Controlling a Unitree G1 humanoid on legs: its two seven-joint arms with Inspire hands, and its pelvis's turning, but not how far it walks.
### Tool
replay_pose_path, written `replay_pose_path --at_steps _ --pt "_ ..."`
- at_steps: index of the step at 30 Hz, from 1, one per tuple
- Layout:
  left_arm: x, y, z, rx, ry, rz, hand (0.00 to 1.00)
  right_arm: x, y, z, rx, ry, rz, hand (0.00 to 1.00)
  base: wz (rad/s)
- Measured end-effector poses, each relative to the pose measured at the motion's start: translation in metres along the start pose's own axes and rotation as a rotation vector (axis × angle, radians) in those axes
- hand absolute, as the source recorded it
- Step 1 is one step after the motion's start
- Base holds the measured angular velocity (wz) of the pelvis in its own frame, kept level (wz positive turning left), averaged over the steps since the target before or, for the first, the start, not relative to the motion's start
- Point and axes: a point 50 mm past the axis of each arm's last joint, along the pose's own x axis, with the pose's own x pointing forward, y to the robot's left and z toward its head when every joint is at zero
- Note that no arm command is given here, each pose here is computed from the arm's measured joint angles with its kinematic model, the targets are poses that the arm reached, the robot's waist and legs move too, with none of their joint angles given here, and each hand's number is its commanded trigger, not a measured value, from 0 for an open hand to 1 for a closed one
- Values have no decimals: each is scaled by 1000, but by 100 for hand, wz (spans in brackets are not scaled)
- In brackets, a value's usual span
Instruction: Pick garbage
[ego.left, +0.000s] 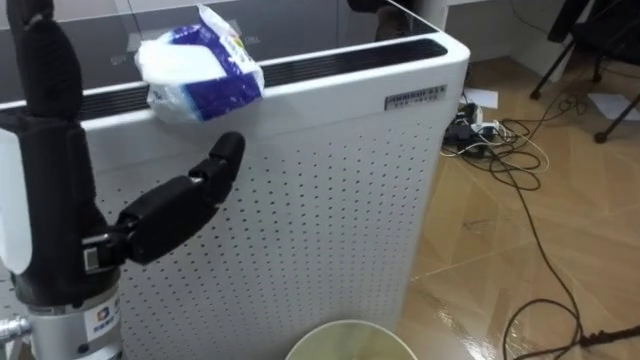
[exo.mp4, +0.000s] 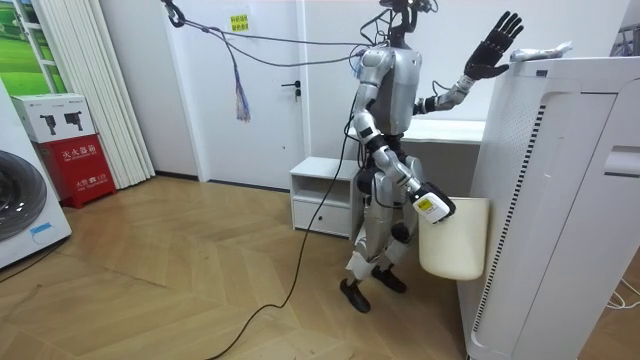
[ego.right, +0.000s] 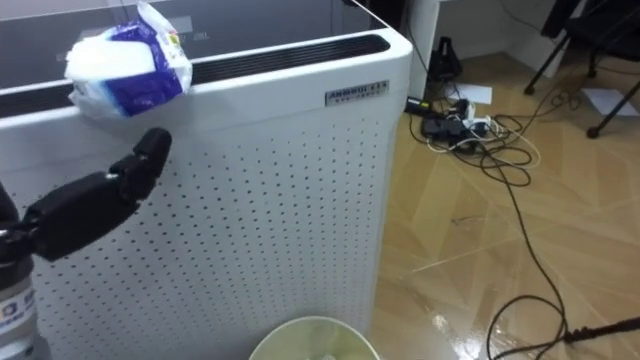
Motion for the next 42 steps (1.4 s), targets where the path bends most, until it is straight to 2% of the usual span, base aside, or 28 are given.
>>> replay_pose_path --at_steps 9,16,21,29,38,39,40,41,42 --pt "-1 -1 -4 46 26 -46 0 -1 -5 1 -79 21 26 100 5" --pt "-8 -2 -10 81 89 -131 0 -2 -9 8 -134 23 48 100 3" --pt "-12 -5 -14 154 111 -206 0 -3 -11 10 -151 21 71 100 2" --pt "-15 -8 -22 216 169 -322 0 -8 -5 16 -152 -11 124 100 -1" --pt "-16 -7 -26 271 169 -437 0 -10 -12 17 -171 7 123 100 0" --pt "-17 -6 -26 275 170 -446 14 -10 -12 17 -172 8 123 100 0" --pt "-18 -5 -26 285 171 -459 70 -11 -13 17 -175 10 124 100 0" --pt "-19 -4 -27 300 168 -476 100 -11 -14 18 -179 11 126 100 0" --pt "-19 -4 -27 308 165 -485 100 -11 -14 18 -181 11 126 100 0"
